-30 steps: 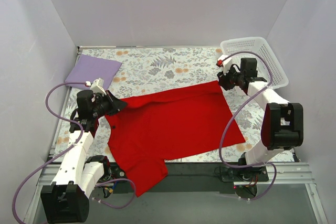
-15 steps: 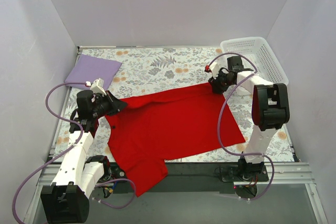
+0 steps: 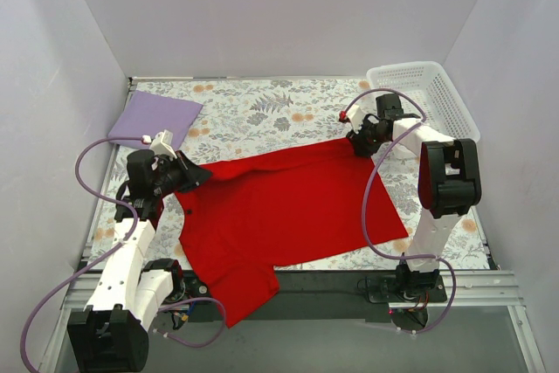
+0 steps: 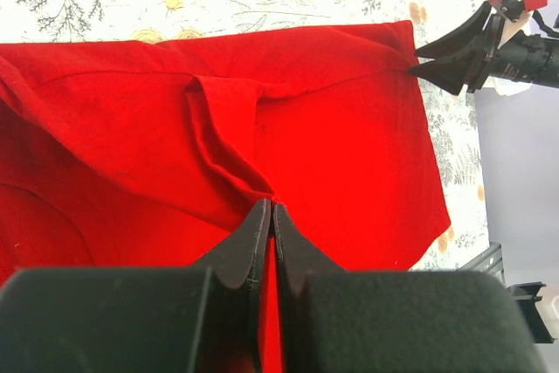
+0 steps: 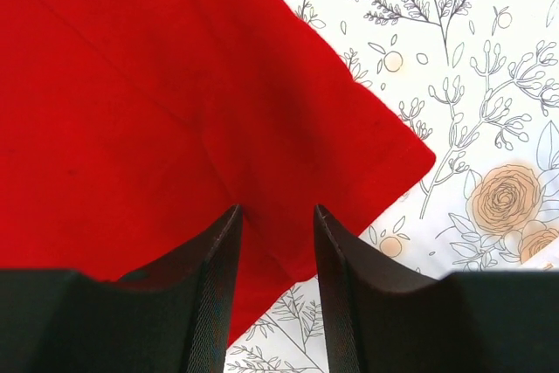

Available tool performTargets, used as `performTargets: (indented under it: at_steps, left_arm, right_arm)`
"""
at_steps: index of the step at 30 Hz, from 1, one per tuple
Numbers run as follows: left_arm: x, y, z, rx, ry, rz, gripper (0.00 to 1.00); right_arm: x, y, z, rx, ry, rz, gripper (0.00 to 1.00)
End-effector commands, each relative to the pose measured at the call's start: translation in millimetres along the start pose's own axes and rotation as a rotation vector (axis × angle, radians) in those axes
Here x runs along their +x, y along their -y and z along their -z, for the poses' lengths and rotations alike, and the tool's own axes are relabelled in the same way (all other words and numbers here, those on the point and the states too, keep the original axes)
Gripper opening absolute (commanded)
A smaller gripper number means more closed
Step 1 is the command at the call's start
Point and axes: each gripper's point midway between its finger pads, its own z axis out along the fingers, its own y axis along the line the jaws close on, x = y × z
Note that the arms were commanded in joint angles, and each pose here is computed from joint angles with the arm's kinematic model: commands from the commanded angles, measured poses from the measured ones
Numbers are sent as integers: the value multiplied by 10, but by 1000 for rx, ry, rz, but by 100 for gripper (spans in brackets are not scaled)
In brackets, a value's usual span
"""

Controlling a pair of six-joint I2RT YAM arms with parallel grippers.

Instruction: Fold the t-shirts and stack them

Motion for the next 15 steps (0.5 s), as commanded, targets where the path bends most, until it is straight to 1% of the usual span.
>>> performTargets:
  at_steps: [1,9,13,15]
  left_arm:
    - [-125,191,91,46,24,-34,0]
    - [-206,336,156,83,35,-45,0]
    - [-219,354,171,84,38,-49,0]
    - [-222,352,182,80,40,-48,0]
  right_arm:
    - [-38,1,29,2,1,22,45]
    - [0,17,-3,7,-16,15,41]
    - [-10,45,-9,14,-19,7,34]
    - [-17,66,6,22,-18,8,33]
